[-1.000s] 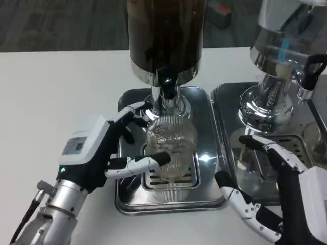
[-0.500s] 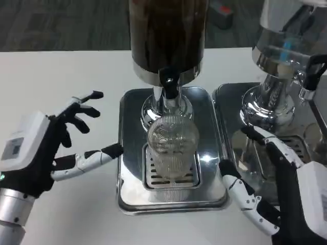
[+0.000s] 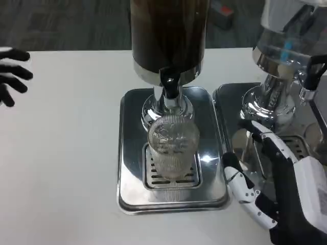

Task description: Grasp the cup under the faucet to collect the drink, then remove the cup.

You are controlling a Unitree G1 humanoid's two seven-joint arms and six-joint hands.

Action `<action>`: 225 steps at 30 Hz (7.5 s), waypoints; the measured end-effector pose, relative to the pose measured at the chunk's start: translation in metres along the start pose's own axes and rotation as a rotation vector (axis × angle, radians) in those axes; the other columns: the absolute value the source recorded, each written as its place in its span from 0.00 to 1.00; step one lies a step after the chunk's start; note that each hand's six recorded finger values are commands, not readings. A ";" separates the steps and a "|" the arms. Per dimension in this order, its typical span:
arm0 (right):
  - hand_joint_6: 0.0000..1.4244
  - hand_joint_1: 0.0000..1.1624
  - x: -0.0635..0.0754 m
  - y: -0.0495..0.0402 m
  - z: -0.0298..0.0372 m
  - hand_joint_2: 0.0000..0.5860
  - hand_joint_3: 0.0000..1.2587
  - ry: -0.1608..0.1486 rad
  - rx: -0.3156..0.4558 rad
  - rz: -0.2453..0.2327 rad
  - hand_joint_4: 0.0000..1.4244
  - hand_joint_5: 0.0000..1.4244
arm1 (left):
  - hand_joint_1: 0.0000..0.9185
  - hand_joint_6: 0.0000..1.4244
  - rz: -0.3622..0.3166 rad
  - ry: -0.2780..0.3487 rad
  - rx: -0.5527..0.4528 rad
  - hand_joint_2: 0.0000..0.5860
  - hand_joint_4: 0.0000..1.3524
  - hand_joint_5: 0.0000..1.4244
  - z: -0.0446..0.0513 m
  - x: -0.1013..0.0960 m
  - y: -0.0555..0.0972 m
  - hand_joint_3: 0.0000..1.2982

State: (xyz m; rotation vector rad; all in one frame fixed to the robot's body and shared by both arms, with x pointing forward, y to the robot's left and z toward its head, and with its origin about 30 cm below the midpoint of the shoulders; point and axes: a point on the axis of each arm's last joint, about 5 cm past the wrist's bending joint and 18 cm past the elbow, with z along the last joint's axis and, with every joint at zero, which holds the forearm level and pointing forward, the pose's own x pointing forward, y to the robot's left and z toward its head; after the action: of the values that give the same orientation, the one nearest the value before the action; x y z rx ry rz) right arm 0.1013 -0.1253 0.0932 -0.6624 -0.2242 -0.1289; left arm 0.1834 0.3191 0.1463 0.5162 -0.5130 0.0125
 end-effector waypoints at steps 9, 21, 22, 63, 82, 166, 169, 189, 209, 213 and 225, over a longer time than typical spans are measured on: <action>0.22 0.17 0.004 -0.0004 -0.0012 0.64 0.20 -0.001 0.011 0.013 0.15 0.17 | 0.00 0.29 -0.279 -0.048 -0.452 0.04 0.25 0.27 0.0027 0.043 0.028 0.28; 0.17 0.12 0.003 0.0034 -0.0030 0.65 0.20 0.029 0.034 0.018 0.14 0.16 | 0.00 0.14 -0.693 -0.045 -0.801 0.05 0.12 0.14 0.0046 0.088 0.013 0.19; 0.17 0.12 0.003 0.0038 -0.0030 0.65 0.21 0.034 0.037 0.016 0.14 0.15 | 0.00 0.13 -0.709 -0.046 -0.808 0.05 0.11 0.13 0.0049 0.091 0.011 0.19; 0.17 0.00 -0.002 0.0111 -0.0039 0.58 0.19 0.088 0.065 0.000 0.13 0.14 | 0.00 0.11 -0.841 -0.070 -0.717 0.08 0.09 0.12 0.0074 0.117 -0.073 0.18; 0.18 0.00 -0.002 0.0120 -0.0037 0.58 0.18 0.099 0.085 -0.011 0.13 0.15 | 0.00 0.12 -0.847 -0.076 -0.671 0.08 0.11 0.13 0.0007 0.118 -0.080 0.20; 0.10 0.19 0.014 0.0027 -0.0086 0.25 0.01 0.059 0.123 0.216 0.00 0.02 | 0.00 0.15 -0.826 -0.298 -0.172 0.13 0.11 0.13 0.0075 0.107 -0.082 0.21; 0.10 0.18 0.014 0.0024 -0.0088 0.25 0.01 0.059 0.120 0.225 0.00 0.02 | 0.00 0.15 -0.821 -0.306 -0.157 0.13 0.11 0.13 0.0076 0.106 -0.082 0.21; 0.08 0.22 0.019 0.0005 -0.0099 0.16 0.00 0.051 0.104 0.252 0.00 0.00 | 0.00 0.17 -0.805 -0.369 -0.040 0.14 0.10 0.12 0.0103 0.102 -0.084 0.21; 0.04 0.33 0.032 -0.0034 -0.0115 0.10 0.00 0.037 0.124 0.370 0.00 0.00 | 0.00 0.17 -0.781 -0.399 0.040 0.17 0.11 0.12 0.0116 0.099 -0.084 0.21; 0.03 0.38 0.035 -0.0042 -0.0129 0.04 0.00 0.041 0.112 0.394 0.00 0.00 | 0.00 0.17 -0.779 -0.400 0.043 0.17 0.11 0.12 0.0118 0.099 -0.083 0.22; 0.03 0.37 0.044 -0.0039 -0.0114 0.00 0.00 0.047 0.041 0.412 0.00 0.00 | 0.00 0.17 -0.773 -0.400 0.042 0.18 0.12 0.12 0.0120 0.099 -0.083 0.22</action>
State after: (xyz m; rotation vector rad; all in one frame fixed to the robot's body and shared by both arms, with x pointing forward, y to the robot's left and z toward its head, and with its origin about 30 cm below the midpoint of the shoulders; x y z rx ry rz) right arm 0.1452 -0.1375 0.0977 -0.6512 -0.0418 0.2545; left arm 0.2761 0.2291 0.1630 0.7373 -0.6747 -0.8336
